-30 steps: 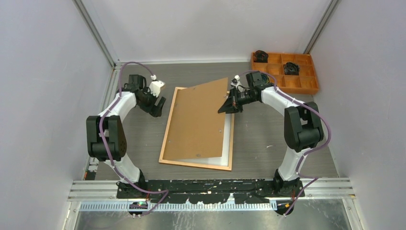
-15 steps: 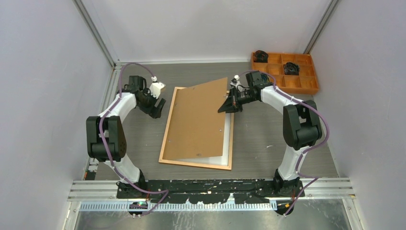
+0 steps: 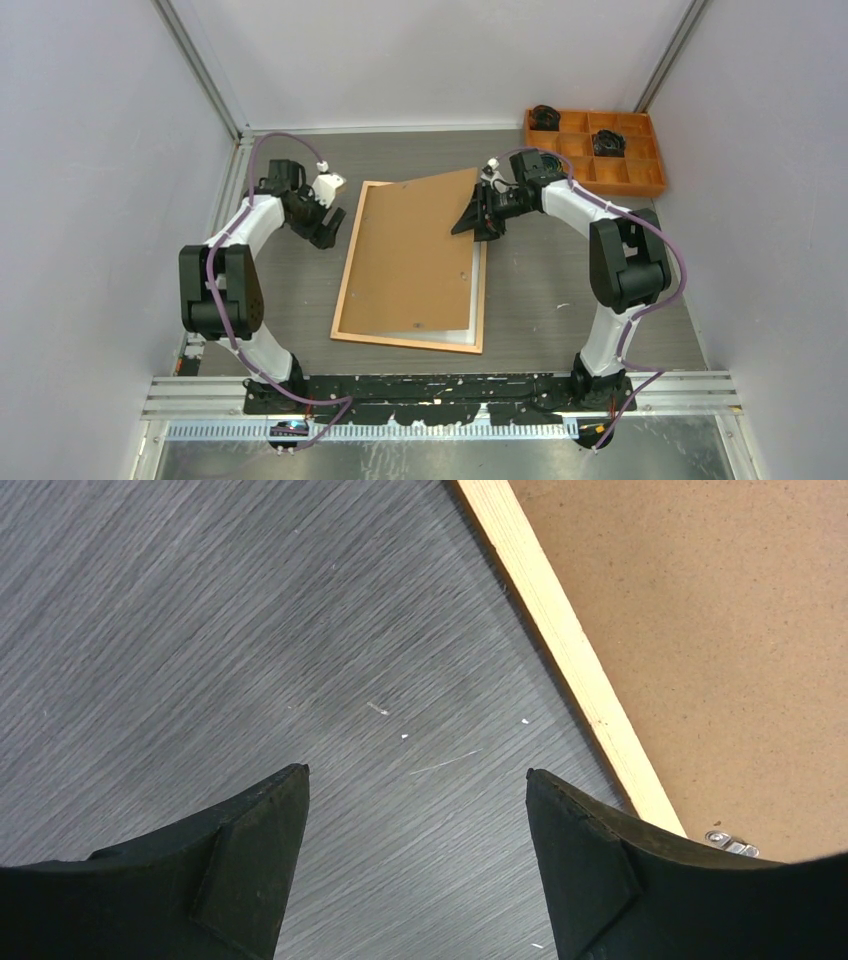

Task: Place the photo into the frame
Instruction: Turn over the photo frame item on the photo frame.

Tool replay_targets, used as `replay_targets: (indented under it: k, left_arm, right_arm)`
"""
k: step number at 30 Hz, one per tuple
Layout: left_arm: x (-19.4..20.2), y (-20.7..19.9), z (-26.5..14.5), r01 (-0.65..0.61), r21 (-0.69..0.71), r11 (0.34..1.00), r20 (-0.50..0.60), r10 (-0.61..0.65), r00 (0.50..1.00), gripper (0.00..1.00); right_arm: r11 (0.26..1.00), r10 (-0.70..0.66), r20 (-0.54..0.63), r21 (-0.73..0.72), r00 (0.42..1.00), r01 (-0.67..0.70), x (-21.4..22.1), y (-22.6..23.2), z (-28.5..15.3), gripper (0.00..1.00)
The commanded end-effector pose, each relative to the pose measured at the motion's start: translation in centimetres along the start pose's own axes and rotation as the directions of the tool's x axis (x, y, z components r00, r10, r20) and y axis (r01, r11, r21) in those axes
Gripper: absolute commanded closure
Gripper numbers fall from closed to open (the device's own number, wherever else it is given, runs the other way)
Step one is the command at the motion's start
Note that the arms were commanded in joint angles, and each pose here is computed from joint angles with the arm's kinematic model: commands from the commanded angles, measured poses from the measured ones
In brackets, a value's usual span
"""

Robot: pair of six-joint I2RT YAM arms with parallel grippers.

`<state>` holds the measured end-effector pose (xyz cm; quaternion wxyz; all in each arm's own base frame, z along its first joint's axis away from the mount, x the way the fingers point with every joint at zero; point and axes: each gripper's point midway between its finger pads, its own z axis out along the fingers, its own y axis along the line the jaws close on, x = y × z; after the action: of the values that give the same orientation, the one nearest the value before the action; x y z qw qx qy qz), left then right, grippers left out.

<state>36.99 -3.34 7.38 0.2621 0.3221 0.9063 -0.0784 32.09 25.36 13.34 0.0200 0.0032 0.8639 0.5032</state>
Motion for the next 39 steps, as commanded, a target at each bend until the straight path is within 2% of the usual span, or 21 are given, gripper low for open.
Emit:
replay_targets:
  k: [1, 4, 6, 7, 13, 19, 26, 32, 36, 39]
  left_arm:
    - [-0.6, 0.1, -1.3, -0.034, -0.025, 0.999, 0.026, 0.035, 0.999, 0.19]
    - [-0.5, 0.2, -1.4, -0.038, -0.034, 0.999, 0.021, 0.039, 0.999, 0.19]
    - [-0.3, 0.2, -1.4, -0.038, -0.035, 0.999, 0.018, 0.039, 0.999, 0.19]
    - [-0.3, 0.2, -1.4, -0.038, -0.037, 0.999, 0.017, 0.039, 0.999, 0.19]
    - [-0.2, 0.2, -1.6, -0.044, -0.044, 0.998, 0.017, 0.045, 0.999, 0.19]
    - [0.2, 0.2, -1.5, -0.050, -0.053, 0.997, 0.007, 0.051, 0.999, 0.19]
    - [0.6, 0.2, -1.6, -0.052, -0.061, 0.997, 0.001, 0.052, 0.999, 0.19]
    - [0.8, 0.3, -1.9, -0.055, -0.073, 0.996, -0.008, 0.054, 0.998, 0.13]
    - [1.0, 1.2, -2.3, -0.009, -0.087, 0.996, 0.006, 0.010, 1.000, 0.01]
    - [0.7, 1.4, -2.7, 0.016, -0.083, 0.996, 0.025, -0.014, 1.000, 0.00]
  right_arm:
    - [0.997, -0.073, 0.060, 0.039, 0.996, 0.070, -1.0, 0.9, -0.3, 0.47]
    - [0.995, -0.076, 0.078, 0.073, 0.994, 0.070, -1.0, 0.9, -0.2, 0.27]
    - [0.992, -0.070, 0.080, 0.111, 0.994, 0.061, -1.0, 0.6, 0.0, 0.02]
    - [0.989, -0.068, 0.081, 0.134, 0.994, 0.057, -1.0, 0.3, 0.1, 0.00]
    - [0.961, -0.042, 0.101, 0.277, 0.994, 0.012, -0.8, -1.4, 0.3, 0.00]
    - [0.894, -0.074, 0.134, 0.447, 0.988, 0.006, -0.3, -2.3, -0.6, 0.00]
    - [0.850, -0.121, 0.142, 0.526, 0.982, 0.029, -0.7, -1.7, -1.0, 0.00]
    - [0.769, -0.152, 0.130, 0.639, 0.980, 0.034, 0.0, -2.4, -2.1, 0.00]
    - [0.757, -0.177, 0.221, 0.653, 0.959, -0.010, -0.2, -1.5, -3.6, 0.00]
    - [0.782, -0.196, 0.347, 0.620, 0.917, -0.067, -0.4, 0.0, -4.9, 0.00]
